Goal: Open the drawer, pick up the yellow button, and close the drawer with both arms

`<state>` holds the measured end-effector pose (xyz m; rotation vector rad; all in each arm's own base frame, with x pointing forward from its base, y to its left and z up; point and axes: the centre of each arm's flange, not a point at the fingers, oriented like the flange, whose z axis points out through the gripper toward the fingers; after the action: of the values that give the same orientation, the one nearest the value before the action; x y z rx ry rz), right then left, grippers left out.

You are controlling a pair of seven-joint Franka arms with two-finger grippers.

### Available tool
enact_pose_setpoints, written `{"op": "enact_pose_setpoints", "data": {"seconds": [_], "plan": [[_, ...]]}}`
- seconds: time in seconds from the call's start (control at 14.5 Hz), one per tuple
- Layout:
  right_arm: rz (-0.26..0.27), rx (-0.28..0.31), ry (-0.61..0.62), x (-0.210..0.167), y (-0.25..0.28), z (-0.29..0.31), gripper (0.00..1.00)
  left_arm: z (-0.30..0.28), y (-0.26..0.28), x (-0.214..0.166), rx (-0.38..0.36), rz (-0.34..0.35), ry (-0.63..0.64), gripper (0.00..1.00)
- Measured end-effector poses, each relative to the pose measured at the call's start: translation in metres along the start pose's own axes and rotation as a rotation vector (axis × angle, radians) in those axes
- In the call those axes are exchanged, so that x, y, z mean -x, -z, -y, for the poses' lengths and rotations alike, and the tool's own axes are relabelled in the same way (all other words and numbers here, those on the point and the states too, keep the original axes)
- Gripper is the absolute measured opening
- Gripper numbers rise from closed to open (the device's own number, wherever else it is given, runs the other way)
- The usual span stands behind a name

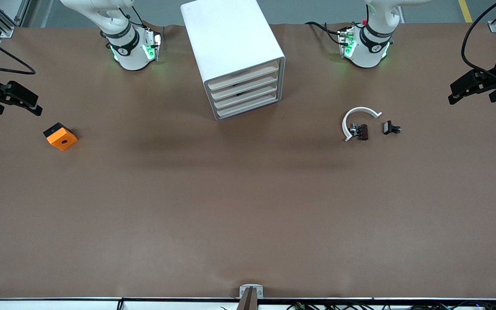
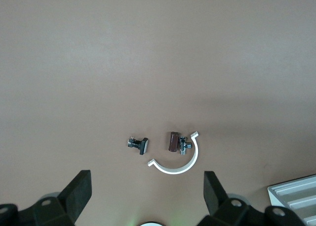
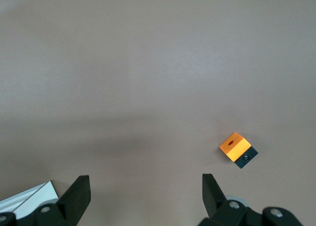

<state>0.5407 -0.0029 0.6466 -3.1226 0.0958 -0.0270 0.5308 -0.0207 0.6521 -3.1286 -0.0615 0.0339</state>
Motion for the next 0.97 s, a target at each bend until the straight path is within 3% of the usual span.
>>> {"op": "enact_pose_setpoints", "data": {"seconds": [0.48, 0.83, 0.97], "plan": [[-0.005, 0.000, 0.000, 0.000, 0.001, 0.000, 1.00, -0.009, -0.018, -0.010, -0.002, 0.038, -0.017, 1.00], [-0.011, -0.001, 0.000, -0.001, 0.003, 0.000, 1.00, -0.023, -0.103, -0.050, -0.007, 0.191, -0.016, 1.00], [-0.011, -0.001, 0.000, -0.001, 0.004, 0.000, 1.00, -0.048, -0.134, -0.058, -0.031, 0.241, 0.083, 1.00]]}}
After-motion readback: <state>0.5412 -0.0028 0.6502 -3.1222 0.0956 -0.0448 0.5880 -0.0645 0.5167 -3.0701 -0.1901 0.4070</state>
